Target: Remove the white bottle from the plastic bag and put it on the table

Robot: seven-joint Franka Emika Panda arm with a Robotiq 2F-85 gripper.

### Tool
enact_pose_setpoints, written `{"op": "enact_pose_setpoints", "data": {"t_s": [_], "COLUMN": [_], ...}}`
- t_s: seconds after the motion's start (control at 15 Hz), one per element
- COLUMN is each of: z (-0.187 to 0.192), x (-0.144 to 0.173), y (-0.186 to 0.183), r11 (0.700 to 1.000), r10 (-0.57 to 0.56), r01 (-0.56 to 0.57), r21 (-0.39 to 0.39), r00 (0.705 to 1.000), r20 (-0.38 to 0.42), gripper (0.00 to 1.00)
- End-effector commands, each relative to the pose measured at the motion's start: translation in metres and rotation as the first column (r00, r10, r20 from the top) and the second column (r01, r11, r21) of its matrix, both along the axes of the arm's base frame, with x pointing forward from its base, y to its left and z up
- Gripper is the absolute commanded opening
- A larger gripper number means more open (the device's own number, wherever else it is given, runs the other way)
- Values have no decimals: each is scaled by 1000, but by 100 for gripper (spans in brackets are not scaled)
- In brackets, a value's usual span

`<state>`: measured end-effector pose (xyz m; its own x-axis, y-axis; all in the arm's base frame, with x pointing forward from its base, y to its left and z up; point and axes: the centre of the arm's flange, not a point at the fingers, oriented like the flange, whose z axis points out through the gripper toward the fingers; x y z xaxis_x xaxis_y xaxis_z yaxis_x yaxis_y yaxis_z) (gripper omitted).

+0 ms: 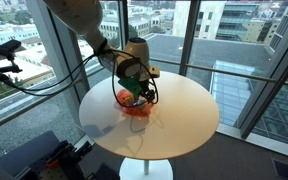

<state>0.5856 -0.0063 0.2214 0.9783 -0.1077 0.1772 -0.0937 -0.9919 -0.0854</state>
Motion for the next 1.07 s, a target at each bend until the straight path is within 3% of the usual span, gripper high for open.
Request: {"op": "enact_pose_setpoints", "data": {"t_s": [0.0, 0.33, 0.53, 1.0], "z": [-4, -7, -2, 32], "x": [15, 17, 19, 18], "y": [-4, -5, -7, -12], "r11": [1000, 1000, 1000, 999], "r10": [11, 5, -4, -19], "r01": [-11, -5, 4, 18], "r21": [8, 5, 4, 33], "r00": [1000, 1000, 1000, 999], "r20": [14, 11, 17, 37], "gripper": [86, 40, 19, 19]}}
